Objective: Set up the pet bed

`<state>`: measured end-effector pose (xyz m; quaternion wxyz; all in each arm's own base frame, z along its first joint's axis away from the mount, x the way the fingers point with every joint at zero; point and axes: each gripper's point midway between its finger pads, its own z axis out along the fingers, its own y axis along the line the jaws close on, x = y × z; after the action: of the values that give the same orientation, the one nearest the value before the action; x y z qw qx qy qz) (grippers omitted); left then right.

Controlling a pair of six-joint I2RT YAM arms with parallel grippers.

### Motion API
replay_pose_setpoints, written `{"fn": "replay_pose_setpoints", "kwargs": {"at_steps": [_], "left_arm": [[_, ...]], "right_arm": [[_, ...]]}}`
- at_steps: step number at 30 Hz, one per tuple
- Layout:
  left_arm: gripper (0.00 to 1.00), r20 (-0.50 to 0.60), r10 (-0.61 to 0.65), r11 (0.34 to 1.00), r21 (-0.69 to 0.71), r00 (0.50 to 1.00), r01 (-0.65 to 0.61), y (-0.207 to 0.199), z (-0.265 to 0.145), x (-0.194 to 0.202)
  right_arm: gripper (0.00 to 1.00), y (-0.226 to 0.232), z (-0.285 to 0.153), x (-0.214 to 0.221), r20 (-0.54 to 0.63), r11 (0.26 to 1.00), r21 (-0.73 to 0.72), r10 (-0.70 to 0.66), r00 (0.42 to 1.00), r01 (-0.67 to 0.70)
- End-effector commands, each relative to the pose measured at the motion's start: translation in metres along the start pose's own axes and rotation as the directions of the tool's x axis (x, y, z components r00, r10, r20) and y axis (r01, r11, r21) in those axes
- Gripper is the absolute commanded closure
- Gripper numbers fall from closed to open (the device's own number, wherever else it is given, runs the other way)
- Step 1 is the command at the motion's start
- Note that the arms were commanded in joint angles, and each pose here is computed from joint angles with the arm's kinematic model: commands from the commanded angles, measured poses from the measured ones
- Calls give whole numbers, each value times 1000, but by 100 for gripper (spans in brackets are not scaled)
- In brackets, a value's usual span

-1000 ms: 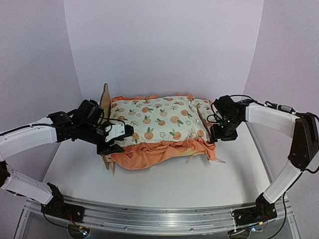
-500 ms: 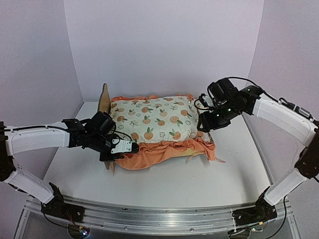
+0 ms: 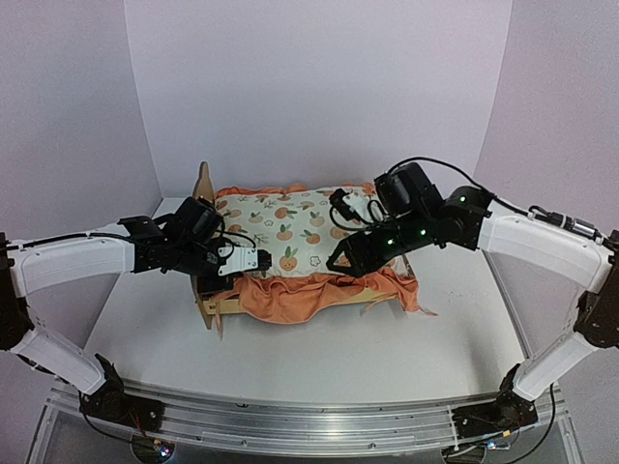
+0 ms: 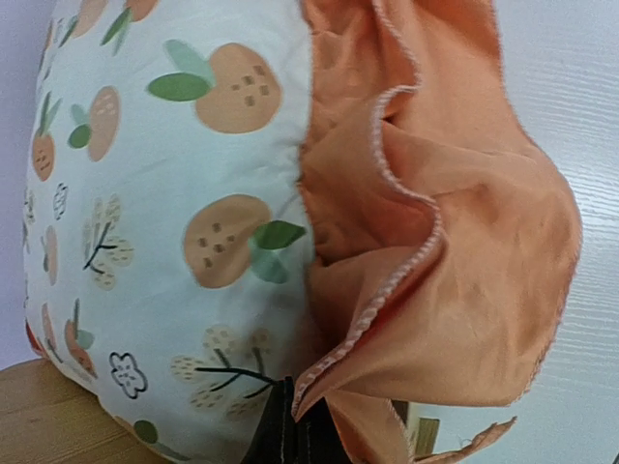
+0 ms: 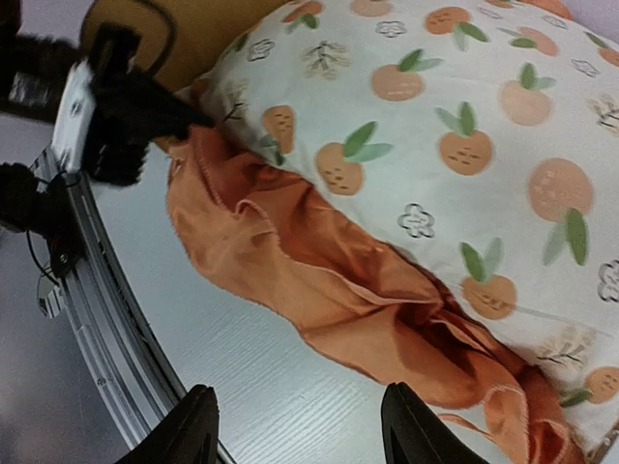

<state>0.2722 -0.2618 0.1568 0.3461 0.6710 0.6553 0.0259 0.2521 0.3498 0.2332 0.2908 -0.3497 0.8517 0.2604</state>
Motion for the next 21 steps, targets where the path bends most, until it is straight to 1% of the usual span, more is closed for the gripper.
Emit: {"fn": "replay_pose_setpoints", "kwargs": {"at_steps": [1,6,8,14,17,21], "left_arm": [[100,62,-70,987,-138,996,78,53,-14,-17],[100,87,-79,975,-199,993,95,76,-19,-23],[100,99,-83,971,-215,992,103,83,-20,-27],[100,121,-97,966,-228,988,123,89,-20,-32],[100,149,-112,959,-242,983,146,99,-24,-41],[100,178,-146,955,-232,973,186,107,-29,-51]], "right_arm": [[41,55,12,-18,179,975,-163,-123,976,152],[43,99,47,-13,257,948,-247,-135,957,200],[44,120,61,-16,284,935,-260,-163,945,240],[51,142,116,-31,349,952,-220,-128,928,214],[52,150,138,-41,377,959,-217,-92,922,184],[55,142,165,-58,427,979,-164,-42,903,123]]}}
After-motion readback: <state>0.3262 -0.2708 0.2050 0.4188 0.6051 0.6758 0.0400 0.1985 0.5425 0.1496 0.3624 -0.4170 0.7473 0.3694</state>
